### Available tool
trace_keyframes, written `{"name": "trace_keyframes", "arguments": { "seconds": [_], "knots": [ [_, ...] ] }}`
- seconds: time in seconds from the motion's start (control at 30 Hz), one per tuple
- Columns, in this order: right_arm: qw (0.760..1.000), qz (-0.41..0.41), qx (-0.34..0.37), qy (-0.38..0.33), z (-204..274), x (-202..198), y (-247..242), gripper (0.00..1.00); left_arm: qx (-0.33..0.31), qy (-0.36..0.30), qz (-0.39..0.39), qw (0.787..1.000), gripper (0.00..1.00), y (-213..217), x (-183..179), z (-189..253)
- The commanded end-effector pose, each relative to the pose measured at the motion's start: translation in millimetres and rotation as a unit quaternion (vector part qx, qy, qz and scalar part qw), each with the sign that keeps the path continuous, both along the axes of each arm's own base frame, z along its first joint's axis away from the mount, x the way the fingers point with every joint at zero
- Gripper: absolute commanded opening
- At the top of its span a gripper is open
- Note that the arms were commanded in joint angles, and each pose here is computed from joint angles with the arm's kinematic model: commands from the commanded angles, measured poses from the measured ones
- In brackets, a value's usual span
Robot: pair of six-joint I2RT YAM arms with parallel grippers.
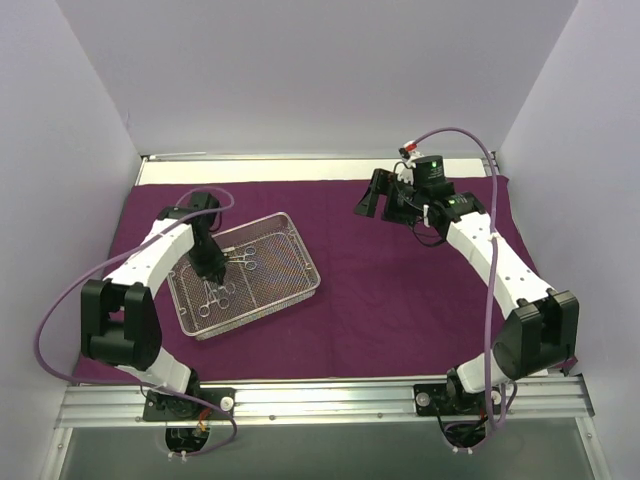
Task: Open and lay out the surgical kit
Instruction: Pick up the medical item from the container, then place the medical item in the surgical kit.
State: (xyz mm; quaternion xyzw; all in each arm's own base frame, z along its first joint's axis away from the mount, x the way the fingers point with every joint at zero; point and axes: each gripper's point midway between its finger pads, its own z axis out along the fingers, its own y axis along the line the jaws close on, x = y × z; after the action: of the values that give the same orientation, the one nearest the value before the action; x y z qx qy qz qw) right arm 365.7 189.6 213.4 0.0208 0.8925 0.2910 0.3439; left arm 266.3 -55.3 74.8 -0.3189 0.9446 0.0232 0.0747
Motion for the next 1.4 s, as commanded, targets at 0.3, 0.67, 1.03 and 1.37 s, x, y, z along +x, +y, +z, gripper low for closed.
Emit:
{"name": "trace_keyframes", "arguments": {
  "seconds": [0.3, 0.67, 1.03, 1.37],
  "knots": [
    [0.985, 0.127, 0.113, -0.025, 41.7, 4.1, 63.7, 0.80, -0.175, -0.164, -0.285, 0.928, 0.02, -126.3, 47.8, 91.2],
    [0.968, 0.193, 0.157, -0.036, 52.9, -32.3, 152.3, 0.58, -0.263, -0.195, -0.381, 0.865, 0.02, -196.4, 41.1, 135.9],
    [0.975, 0.176, 0.134, -0.021, 32.3, -28.6, 164.3, 0.51, -0.272, -0.202, -0.393, 0.855, 0.02, -208.6, 32.3, 144.6],
    [0.976, 0.176, 0.127, -0.011, 21.9, -27.3, 167.5, 0.40, -0.284, -0.206, -0.393, 0.850, 0.02, -213.0, 28.0, 146.2]
  ]
}}
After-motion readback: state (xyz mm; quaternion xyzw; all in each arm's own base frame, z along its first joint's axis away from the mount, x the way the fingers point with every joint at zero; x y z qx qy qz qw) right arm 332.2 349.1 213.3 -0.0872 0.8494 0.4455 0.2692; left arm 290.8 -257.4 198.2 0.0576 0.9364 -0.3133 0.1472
